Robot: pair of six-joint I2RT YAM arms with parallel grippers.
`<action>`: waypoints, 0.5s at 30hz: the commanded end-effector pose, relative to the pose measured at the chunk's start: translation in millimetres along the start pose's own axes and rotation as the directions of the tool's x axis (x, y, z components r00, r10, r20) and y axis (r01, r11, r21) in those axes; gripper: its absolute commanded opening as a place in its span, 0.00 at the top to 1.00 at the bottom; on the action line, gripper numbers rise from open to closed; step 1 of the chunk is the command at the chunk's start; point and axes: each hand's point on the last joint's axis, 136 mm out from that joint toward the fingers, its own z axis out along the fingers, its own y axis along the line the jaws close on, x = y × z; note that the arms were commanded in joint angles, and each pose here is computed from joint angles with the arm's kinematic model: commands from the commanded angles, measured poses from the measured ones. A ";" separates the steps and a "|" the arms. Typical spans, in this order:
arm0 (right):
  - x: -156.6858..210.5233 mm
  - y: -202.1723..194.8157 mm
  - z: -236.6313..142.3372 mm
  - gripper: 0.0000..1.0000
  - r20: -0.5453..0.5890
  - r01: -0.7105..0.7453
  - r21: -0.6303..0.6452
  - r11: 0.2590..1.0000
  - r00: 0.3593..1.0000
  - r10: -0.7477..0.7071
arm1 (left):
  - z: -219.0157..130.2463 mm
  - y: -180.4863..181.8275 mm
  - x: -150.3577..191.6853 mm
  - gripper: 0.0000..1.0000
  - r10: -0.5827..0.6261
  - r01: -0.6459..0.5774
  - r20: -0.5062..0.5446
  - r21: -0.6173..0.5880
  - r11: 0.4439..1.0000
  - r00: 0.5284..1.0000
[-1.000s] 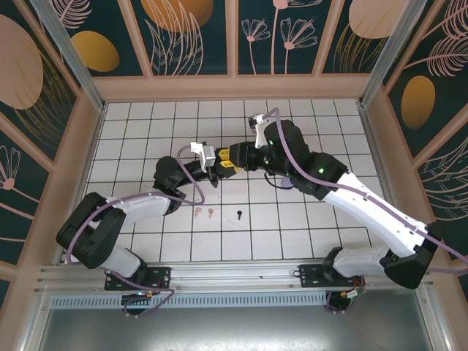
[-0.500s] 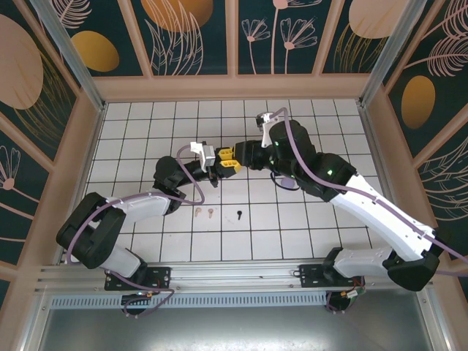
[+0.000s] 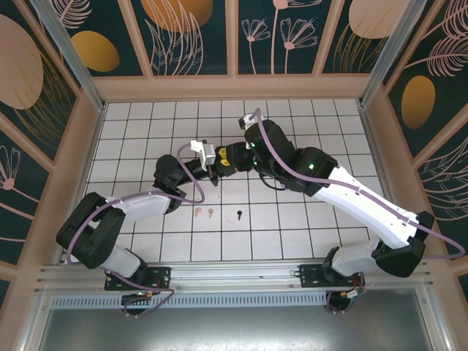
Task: Insert the wireless bluetooth earbuds into the charging case
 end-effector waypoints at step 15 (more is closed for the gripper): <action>7.0 -11.2 2.7 0.68 -0.023 0.044 0.071 0.997 0.999 -0.042 | 1.1 -3.8 -26.0 1.00 0.069 -0.070 0.051 0.018 0.997 0.996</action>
